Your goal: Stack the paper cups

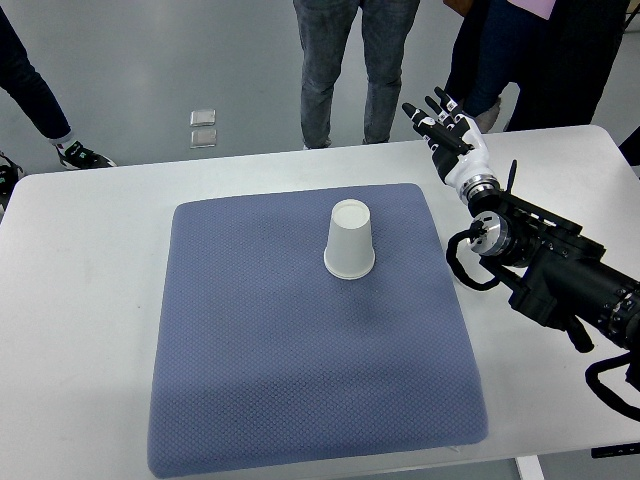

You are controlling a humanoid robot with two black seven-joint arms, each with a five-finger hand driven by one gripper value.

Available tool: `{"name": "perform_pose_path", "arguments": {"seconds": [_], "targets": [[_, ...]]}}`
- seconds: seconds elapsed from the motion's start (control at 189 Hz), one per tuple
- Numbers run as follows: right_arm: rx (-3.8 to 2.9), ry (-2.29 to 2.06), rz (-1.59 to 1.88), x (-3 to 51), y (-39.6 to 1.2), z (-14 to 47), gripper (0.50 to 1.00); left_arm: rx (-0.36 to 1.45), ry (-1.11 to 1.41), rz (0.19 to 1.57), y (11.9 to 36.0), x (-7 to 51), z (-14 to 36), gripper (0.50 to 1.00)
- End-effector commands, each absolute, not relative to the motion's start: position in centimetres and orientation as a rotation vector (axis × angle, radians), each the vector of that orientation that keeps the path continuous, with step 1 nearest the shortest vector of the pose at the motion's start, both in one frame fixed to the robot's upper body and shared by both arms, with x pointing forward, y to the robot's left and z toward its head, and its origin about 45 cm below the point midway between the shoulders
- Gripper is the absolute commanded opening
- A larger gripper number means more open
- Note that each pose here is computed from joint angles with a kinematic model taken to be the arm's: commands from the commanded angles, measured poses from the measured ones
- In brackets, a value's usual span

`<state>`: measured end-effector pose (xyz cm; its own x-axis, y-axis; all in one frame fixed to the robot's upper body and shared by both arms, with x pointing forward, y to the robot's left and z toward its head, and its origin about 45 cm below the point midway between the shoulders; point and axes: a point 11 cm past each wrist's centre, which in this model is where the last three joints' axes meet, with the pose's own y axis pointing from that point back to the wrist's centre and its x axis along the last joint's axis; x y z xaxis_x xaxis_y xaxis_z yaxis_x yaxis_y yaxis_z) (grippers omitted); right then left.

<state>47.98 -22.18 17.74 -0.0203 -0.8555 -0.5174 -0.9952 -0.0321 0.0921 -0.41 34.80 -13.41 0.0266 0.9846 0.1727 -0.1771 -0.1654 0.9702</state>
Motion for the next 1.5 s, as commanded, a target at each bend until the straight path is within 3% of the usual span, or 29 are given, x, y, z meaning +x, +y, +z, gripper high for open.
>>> {"name": "perform_pose_path", "arguments": {"seconds": [0.0,0.323,0.451,0.832,1.14,1.495], "targets": [[-1.951,1.943,0.638,48.0,-22.6,17.9,0.917,1.218,0.963,1.379,34.8,-0.4,-13.4,1.0],[-1.985,1.91,0.576,49.1,-22.3,20.3,0.917,1.218,0.963,1.379,34.8,-0.4,-13.4,1.0],[-2.056,1.93,0.462,49.6,-23.9,21.8,0.917,1.218,0.963,1.379,34.8,-0.4,-13.4,1.0],[-2.622,1.819,-0.133,49.7,-25.3,28.4,0.915,1.218,0.963,1.379,34.8,-0.4,-13.4,1.0],[-3.114,1.456,-0.641,47.5,-25.2,30.8,0.915,1.218,0.963,1.379,34.8,-0.4,-13.4,1.0],[-3.524,0.932,-1.252,44.3,-26.0,29.4,0.915,1.218,0.963,1.379,34.8,-0.4,-13.4,1.0]]}}
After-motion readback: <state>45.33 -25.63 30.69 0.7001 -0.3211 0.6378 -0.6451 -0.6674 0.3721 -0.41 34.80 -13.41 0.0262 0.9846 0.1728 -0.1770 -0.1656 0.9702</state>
